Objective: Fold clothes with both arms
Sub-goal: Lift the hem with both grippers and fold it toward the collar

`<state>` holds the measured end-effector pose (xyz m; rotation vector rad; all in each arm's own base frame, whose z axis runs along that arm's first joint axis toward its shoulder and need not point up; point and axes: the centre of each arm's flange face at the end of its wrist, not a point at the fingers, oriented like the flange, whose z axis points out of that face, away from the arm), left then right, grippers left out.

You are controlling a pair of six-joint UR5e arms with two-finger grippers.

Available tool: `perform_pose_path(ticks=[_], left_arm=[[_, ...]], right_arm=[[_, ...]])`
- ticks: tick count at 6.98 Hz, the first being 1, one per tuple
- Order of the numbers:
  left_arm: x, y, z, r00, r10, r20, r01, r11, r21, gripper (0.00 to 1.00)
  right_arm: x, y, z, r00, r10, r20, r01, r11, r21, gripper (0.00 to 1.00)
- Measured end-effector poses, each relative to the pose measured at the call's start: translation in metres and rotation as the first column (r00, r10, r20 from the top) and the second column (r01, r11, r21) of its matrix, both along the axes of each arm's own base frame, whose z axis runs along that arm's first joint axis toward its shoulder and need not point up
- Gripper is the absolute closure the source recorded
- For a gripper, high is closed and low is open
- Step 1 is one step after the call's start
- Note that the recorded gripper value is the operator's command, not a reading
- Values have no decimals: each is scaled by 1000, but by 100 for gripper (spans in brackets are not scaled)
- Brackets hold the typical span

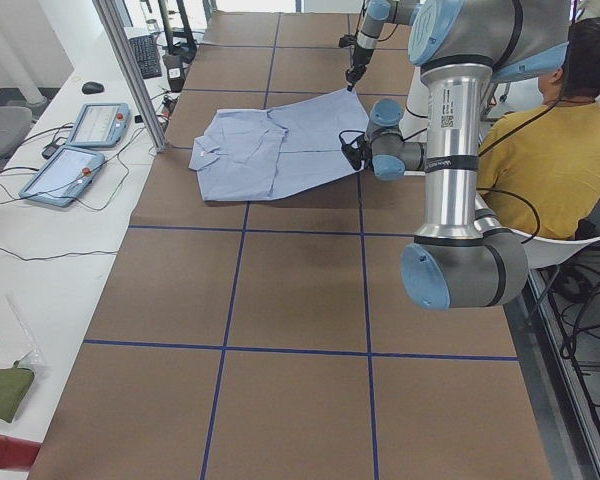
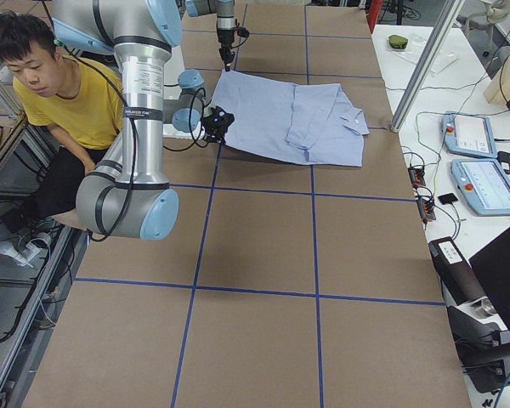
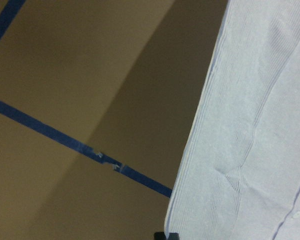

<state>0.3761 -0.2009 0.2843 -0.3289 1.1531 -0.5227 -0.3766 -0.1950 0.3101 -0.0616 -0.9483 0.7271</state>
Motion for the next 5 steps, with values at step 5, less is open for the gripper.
perform_pose_path(ticks=[5], left_arm=[[-46, -82, -43, 981, -183, -59, 183, 983, -14, 100]], right_arm=[[38, -72, -48, 973, 197, 117, -201, 979, 20, 100]])
